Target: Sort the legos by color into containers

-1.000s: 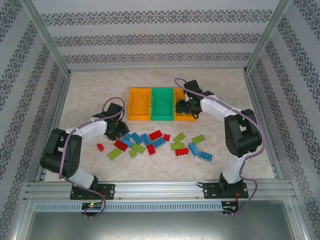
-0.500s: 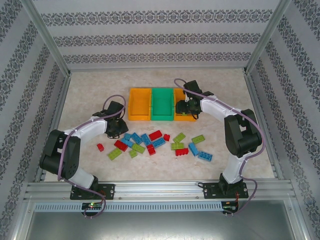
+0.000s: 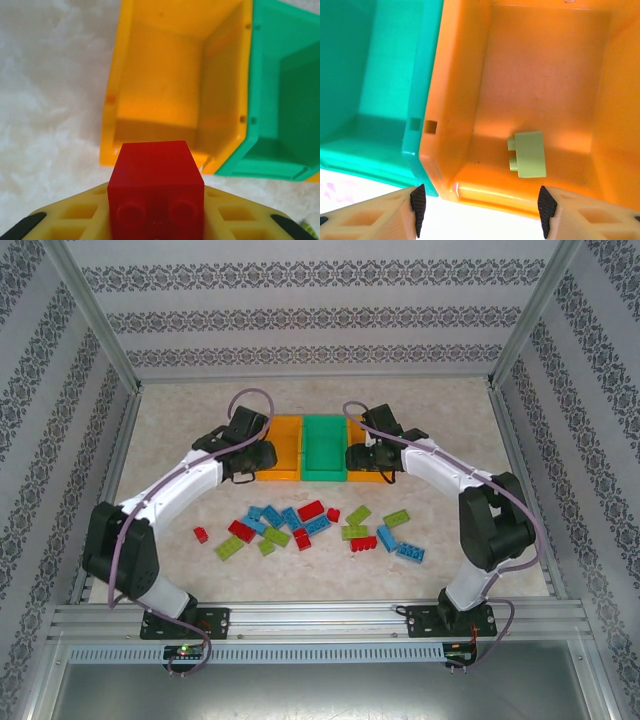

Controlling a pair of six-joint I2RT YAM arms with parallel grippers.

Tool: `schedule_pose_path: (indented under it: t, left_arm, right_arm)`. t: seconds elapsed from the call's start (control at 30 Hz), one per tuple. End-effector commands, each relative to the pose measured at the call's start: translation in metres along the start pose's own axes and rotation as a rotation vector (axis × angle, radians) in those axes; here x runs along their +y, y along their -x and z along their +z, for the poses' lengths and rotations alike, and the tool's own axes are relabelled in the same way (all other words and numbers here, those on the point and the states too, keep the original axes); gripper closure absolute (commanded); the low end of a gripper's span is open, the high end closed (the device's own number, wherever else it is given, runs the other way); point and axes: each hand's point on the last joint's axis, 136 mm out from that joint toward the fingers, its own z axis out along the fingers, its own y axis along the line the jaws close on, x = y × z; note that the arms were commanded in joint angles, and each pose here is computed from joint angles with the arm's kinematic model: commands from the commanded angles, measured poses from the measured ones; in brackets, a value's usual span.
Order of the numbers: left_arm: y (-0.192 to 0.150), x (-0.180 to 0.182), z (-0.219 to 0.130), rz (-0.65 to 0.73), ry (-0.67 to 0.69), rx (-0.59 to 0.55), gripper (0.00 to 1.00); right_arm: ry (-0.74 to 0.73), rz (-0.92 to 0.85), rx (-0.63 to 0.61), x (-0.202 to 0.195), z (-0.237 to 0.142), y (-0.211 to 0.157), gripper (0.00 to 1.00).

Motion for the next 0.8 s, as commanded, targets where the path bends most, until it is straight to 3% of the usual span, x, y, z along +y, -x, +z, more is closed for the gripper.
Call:
schedule_pose_path:
  t: [0.0,0.23,0.5,0.6,0.77]
  left_arm:
    - [0.003,-0.006,0.018,0.094,0.034,0.037,0.62]
    - [0.019,-0.018,0.050,0.126,0.054,0.059,0.58]
    - [0.017,-0.021,0.052,0.143,0.043,0.060,0.40]
    - [0.014,-0.020,0.047,0.142,0.034,0.046,0.37]
    - [0.011,-0.022,0.036,0.145,0.000,0.006,0.28]
  right_arm:
    - [-0.013,-0.044,-0.023,-0.001,-0.014,-0.006,0.34]
    - [-0.035,-0.059,-0.025,-0.011,-0.030,-0.027,0.31]
    - [0.020,-0.138,0.017,-0.001,-0.041,-0.063,0.28]
    - [-0.025,-0.224,0.068,-0.002,-0.041,-0.081,0.27]
    - [-0.159,-0.127,0.094,-0.031,-0.038,-0.084,0.26]
